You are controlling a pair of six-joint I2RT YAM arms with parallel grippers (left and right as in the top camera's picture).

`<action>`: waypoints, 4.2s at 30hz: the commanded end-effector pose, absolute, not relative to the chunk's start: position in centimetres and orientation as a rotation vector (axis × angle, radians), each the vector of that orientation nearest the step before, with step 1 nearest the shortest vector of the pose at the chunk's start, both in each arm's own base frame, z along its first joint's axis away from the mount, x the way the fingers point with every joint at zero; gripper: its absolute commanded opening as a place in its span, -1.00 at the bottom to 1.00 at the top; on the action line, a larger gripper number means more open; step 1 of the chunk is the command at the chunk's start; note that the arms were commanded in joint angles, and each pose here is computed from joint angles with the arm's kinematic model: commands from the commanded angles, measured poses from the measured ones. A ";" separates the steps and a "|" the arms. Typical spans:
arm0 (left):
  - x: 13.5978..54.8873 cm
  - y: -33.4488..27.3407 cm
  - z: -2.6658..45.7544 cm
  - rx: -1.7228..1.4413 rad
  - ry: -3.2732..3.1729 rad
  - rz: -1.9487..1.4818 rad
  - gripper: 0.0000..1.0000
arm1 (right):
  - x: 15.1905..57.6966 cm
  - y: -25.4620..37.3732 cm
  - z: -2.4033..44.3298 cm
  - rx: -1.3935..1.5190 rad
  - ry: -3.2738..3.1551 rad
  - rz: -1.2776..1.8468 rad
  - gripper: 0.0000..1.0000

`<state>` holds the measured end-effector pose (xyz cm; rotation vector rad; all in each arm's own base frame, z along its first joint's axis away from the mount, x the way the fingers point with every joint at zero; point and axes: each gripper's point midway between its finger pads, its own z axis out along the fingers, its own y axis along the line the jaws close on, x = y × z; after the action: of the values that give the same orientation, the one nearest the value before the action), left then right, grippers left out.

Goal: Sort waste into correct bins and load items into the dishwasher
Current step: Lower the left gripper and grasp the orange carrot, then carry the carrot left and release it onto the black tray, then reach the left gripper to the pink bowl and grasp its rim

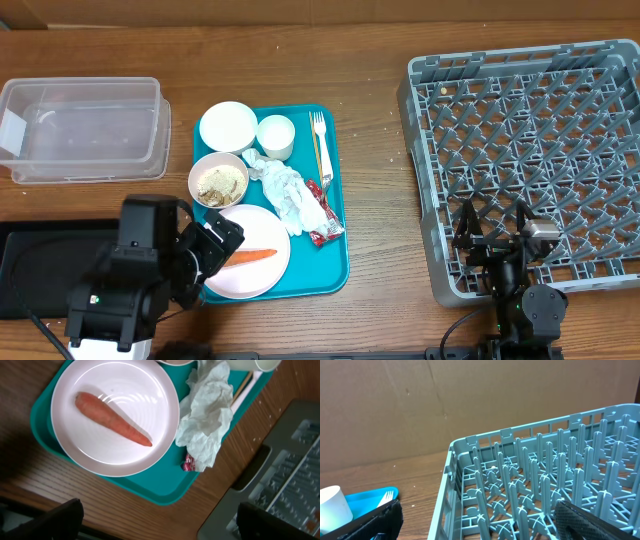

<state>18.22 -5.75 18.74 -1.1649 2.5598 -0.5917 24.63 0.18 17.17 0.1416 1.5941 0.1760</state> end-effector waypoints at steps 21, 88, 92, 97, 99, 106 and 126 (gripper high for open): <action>18.0 -5.0 7.1 -2.018 2.411 -0.237 1.00 | 24.6 -0.1 17.0 0.147 1.588 0.164 1.00; 22.6 1.5 13.3 -1.791 2.482 0.087 -0.92 | 24.6 -0.1 17.0 0.147 1.588 0.164 1.00; 22.5 7.1 14.3 -1.944 2.243 0.182 -0.92 | 24.6 -0.1 17.0 0.147 1.588 0.164 1.00; 22.3 15.8 14.1 -2.164 1.868 0.246 -0.92 | 24.6 -0.1 17.0 0.147 1.588 0.164 1.00; 22.1 19.7 13.8 -2.213 1.711 0.301 -0.92 | 24.6 -0.1 17.0 0.147 1.588 0.164 1.00; 20.5 25.9 11.6 -2.179 1.692 0.576 -0.92 | 24.6 -0.1 17.0 0.147 1.588 0.164 1.00; 24.9 22.6 18.4 -2.051 1.989 0.200 1.00 | 24.6 -0.1 17.0 0.147 1.588 0.164 1.00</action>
<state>20.91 25.82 14.26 -2.2550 1.8857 0.4710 24.63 0.18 17.17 0.1410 1.5941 0.1754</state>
